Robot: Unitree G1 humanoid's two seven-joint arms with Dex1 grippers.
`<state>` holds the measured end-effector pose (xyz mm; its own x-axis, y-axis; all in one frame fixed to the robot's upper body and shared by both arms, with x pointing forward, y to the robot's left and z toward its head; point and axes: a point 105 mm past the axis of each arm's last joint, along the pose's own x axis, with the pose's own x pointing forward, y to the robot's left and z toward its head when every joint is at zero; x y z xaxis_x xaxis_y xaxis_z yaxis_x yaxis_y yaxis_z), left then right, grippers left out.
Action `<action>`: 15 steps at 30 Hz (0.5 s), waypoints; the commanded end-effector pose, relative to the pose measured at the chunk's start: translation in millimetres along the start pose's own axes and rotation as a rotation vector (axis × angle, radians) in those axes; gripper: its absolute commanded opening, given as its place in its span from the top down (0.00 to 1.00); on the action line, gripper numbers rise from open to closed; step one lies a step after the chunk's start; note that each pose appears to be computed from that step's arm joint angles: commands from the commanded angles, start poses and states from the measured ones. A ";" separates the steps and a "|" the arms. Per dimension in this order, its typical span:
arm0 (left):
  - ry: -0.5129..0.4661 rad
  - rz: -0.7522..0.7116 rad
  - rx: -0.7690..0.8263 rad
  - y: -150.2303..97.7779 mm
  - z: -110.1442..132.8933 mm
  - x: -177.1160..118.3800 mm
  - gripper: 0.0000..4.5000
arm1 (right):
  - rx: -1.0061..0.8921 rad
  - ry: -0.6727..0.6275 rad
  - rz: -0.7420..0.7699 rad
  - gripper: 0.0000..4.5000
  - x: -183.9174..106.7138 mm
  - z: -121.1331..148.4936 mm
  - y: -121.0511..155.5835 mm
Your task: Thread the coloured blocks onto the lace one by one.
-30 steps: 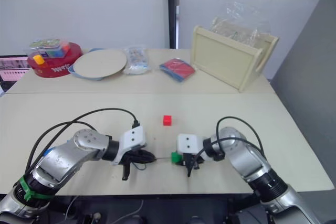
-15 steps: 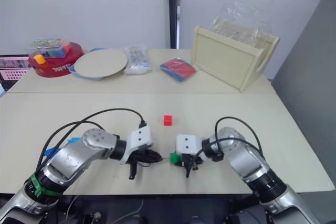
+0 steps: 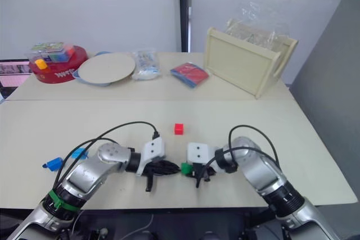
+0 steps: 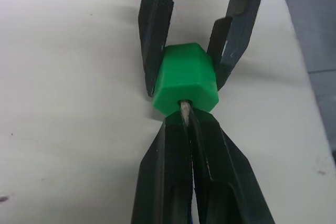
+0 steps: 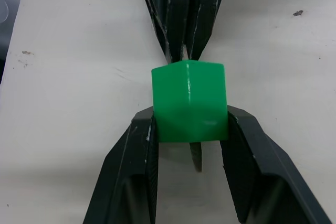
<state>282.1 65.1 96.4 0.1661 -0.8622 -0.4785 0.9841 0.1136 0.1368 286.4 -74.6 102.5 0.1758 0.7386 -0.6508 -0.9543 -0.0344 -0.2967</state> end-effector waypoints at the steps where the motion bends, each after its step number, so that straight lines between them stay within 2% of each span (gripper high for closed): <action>1: -0.030 0.036 0.066 6.6 11.4 -16.0 0.65 | -0.010 0.018 0.001 0.74 -2.5 0.5 4.4; 3: -0.050 0.036 0.055 5.6 14.9 -22.4 0.51 | -0.006 0.029 -0.001 0.74 -3.5 -1.7 5.0; 5: -0.070 0.029 0.029 2.5 17.2 -30.2 0.51 | -0.004 0.037 -0.001 0.74 -4.5 -3.0 5.9; 8: -0.042 0.032 0.021 -3.1 7.1 -36.5 0.51 | -0.002 0.040 -0.004 0.74 -5.3 -3.7 5.5; 15: -0.006 0.046 -0.037 -8.9 -12.5 -25.7 0.51 | 0.000 0.052 -0.010 0.74 -6.5 -5.4 3.9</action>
<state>268.9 95.3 92.7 0.2003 -0.8579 -0.4731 0.9797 0.1775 0.0928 284.3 -82.1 102.2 0.1941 0.7137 -0.6730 -0.9542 -0.0218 -0.2984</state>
